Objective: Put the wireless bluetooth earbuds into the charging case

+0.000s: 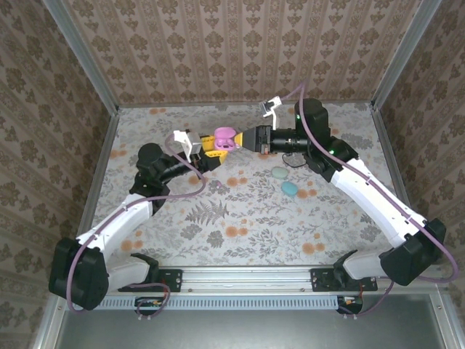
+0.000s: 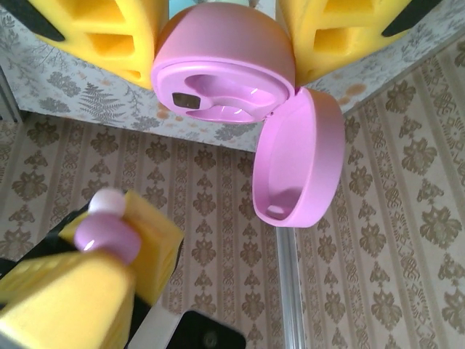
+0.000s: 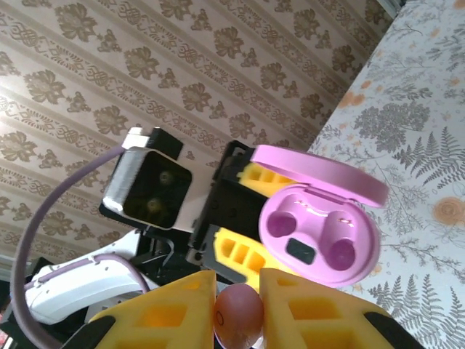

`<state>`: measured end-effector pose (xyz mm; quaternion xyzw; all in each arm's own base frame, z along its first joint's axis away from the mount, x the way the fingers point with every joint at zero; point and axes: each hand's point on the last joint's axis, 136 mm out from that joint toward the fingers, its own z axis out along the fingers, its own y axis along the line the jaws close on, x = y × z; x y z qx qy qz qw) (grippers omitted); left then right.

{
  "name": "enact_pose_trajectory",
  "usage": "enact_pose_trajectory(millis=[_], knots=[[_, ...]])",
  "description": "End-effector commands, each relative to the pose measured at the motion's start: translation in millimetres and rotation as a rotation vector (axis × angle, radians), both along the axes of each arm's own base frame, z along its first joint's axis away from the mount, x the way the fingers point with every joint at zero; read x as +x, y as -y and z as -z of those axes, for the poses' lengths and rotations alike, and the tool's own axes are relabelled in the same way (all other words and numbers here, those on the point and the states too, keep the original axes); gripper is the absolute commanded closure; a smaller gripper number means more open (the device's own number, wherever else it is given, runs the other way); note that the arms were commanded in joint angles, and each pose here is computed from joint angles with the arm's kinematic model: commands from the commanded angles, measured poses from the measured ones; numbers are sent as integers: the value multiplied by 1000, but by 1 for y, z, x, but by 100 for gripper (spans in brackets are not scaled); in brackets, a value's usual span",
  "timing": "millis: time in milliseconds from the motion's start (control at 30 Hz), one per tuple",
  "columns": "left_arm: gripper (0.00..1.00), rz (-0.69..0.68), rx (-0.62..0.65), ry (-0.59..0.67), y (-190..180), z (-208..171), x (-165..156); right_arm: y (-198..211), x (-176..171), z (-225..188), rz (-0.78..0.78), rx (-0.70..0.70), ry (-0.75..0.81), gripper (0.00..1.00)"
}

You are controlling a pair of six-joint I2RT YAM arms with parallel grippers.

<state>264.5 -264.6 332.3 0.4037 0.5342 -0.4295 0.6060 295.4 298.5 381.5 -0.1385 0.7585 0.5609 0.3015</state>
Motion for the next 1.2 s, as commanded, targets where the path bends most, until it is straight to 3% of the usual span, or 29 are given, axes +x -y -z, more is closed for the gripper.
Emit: enact_pose_trajectory(millis=[0, 500, 933, 1167], knots=[[67, 59, -55, 53, 2, -29, -11, 1, 4, -4, 21, -23, 42, 77], [67, 118, -66, 46, 11, -38, -25, -12, 5, -14, 7, 5, 74, 77], [67, 118, -81, 41, 10, -42, -26, -7, 18, 17, 65, -124, 38, 77], [67, 115, -89, 41, 10, -44, -25, -13, 16, 15, 32, -85, 18, 77]])
